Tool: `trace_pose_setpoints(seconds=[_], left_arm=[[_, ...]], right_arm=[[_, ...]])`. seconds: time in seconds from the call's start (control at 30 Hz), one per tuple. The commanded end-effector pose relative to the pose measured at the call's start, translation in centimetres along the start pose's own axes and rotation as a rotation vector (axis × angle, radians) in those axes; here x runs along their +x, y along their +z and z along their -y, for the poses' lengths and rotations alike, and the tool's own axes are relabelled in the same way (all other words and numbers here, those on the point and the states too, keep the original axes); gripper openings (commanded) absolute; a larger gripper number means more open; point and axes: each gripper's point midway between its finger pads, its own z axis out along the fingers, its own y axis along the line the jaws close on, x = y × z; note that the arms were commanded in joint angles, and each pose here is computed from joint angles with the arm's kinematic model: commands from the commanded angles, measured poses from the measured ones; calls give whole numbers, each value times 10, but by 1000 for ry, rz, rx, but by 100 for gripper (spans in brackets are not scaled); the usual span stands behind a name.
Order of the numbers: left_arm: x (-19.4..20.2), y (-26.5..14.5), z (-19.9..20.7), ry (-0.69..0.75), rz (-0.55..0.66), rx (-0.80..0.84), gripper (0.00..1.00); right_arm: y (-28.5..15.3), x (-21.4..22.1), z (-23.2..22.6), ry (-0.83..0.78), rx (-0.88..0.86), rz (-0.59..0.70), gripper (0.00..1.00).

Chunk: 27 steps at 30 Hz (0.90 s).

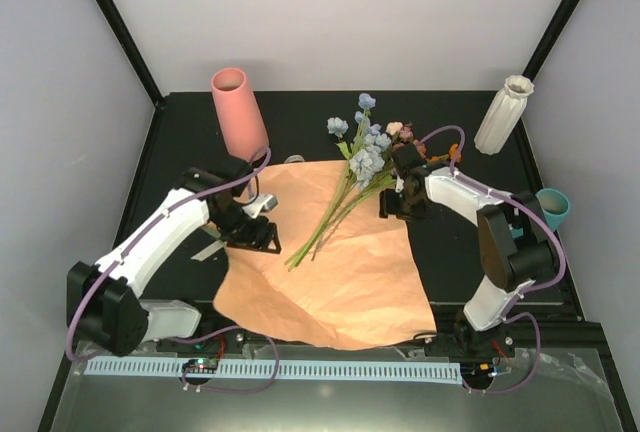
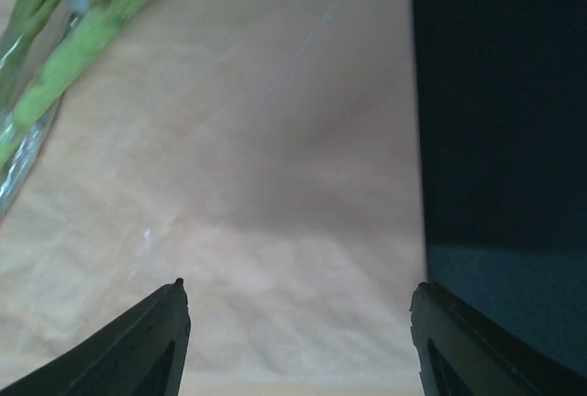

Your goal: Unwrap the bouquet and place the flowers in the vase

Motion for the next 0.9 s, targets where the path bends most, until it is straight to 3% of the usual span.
trace_pose_setpoints(seconds=[0.0, 0.13, 0.3, 0.6, 0.7, 0.87], left_arm=[[30, 4, -6, -75, -7, -2, 66], [47, 17, -15, -165, -44, -8, 66], [50, 20, -18, -177, -27, -11, 66], [46, 22, -18, -185, -22, -9, 66], [46, 23, -18, -186, -25, -8, 66], [45, 23, -18, -186, -26, -8, 66]], right_arm=[[0, -19, 20, 61, 73, 25, 68], [5, -22, 28, 72, 93, 8, 69], [12, -13, 20, 69, 31, -36, 69], [13, 10, 8, 90, -76, -83, 60], [15, 18, 10, 94, -87, -92, 52], [21, 25, 17, 116, -108, -95, 30]])
